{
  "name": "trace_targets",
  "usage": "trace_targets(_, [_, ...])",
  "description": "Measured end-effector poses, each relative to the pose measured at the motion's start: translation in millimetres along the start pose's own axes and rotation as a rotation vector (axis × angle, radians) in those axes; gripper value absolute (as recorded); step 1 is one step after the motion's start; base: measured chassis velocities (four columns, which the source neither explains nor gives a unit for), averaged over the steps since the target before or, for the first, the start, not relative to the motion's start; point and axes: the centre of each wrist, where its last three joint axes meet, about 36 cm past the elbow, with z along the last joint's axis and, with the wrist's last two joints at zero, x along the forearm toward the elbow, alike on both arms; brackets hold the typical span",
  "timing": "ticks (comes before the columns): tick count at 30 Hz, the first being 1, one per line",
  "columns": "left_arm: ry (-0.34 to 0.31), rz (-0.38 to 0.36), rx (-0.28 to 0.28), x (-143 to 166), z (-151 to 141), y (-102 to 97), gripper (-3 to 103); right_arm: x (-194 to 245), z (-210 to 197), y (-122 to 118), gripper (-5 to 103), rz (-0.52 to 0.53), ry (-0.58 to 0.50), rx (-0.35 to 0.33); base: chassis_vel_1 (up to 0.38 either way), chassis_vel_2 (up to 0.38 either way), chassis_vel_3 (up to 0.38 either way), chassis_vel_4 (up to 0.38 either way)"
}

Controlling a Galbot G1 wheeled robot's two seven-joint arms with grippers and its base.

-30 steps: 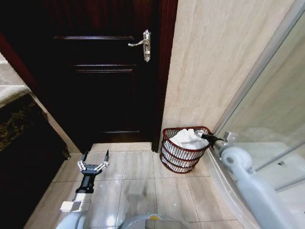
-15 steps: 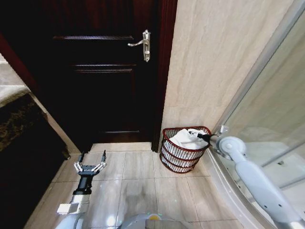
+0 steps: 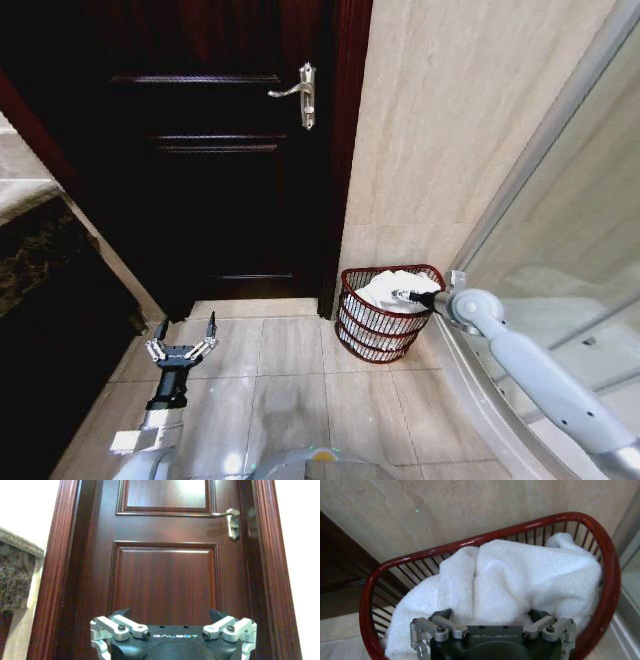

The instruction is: Discard the used towel into the hamper.

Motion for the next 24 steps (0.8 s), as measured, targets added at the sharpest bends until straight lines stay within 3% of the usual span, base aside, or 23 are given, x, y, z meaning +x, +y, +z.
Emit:
trace_targets(5, [0.006,-0.004,0.001,2.6,4.1,0.6,100,-12.8,-8.2,10.7,100,-0.006,0.012,0.012,0.0,0.0,0.0,0.0])
trace_targets(11, [0.004,-0.014,-0.001,4.7,5.9,5.7,100,-28.8,-16.0,23.8,100,0.004,0.067,-0.038,0.0,0.0,0.0,0.0])
trace_targets(24, [-0.005,-0.007,0.022,1.6,10.2,1.9,100,-53.2,-10.4,25.0,100,0.009,0.14,-0.118,0.0,0.0,0.0,0.0])
